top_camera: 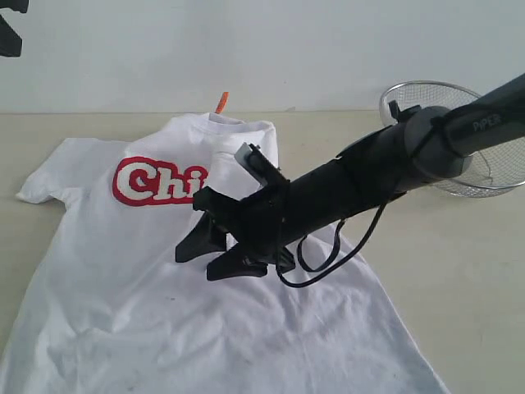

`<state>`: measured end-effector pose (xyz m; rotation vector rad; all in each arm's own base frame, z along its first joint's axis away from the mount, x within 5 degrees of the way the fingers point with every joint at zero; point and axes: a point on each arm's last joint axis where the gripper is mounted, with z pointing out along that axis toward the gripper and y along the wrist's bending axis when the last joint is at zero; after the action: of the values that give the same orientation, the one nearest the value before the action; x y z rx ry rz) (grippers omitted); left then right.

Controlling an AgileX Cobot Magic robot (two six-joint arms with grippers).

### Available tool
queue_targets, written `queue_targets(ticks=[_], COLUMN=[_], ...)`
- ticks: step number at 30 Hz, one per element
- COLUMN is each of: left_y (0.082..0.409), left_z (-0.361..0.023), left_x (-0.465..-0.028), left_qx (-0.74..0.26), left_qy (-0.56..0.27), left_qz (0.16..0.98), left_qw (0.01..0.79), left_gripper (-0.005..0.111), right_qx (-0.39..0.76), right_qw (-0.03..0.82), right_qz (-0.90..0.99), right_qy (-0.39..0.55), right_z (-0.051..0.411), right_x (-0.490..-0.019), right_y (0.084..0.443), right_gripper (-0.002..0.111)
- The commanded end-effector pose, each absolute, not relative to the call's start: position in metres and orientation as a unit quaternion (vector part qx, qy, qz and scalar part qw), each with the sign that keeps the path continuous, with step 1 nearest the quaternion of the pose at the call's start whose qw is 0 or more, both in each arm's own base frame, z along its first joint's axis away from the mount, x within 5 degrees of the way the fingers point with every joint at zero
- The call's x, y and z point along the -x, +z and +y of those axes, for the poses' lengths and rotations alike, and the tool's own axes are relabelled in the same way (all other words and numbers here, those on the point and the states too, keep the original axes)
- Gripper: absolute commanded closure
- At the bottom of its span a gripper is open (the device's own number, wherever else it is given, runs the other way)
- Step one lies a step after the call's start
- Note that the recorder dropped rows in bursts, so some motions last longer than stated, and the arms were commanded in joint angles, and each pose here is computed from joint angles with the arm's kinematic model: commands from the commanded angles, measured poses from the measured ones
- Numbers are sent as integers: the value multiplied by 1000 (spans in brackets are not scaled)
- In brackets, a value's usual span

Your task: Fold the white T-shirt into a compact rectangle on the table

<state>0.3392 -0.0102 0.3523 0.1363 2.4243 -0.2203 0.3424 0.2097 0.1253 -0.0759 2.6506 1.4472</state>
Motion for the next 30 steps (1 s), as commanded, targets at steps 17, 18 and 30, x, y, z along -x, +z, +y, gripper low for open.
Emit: queue_targets(ticks=[17, 18, 30], left_y=[354, 354, 354], left_z=[-11, -11, -11], left_x=[-336, -336, -336], left_qx=[-52, -52, -51], left_qy=[-91, -91, -95], left_qz=[933, 933, 933], left_qw=[345, 345, 344], left_gripper=[102, 102, 102], right_qx=[5, 4, 3], right_qw=[98, 100, 79], right_qz=[884, 885, 882], right_qy=[458, 455, 464], right_z=[208, 208, 225], right_x=[-350, -351, -344], right_y=[123, 123, 98], right_gripper=[57, 57, 57])
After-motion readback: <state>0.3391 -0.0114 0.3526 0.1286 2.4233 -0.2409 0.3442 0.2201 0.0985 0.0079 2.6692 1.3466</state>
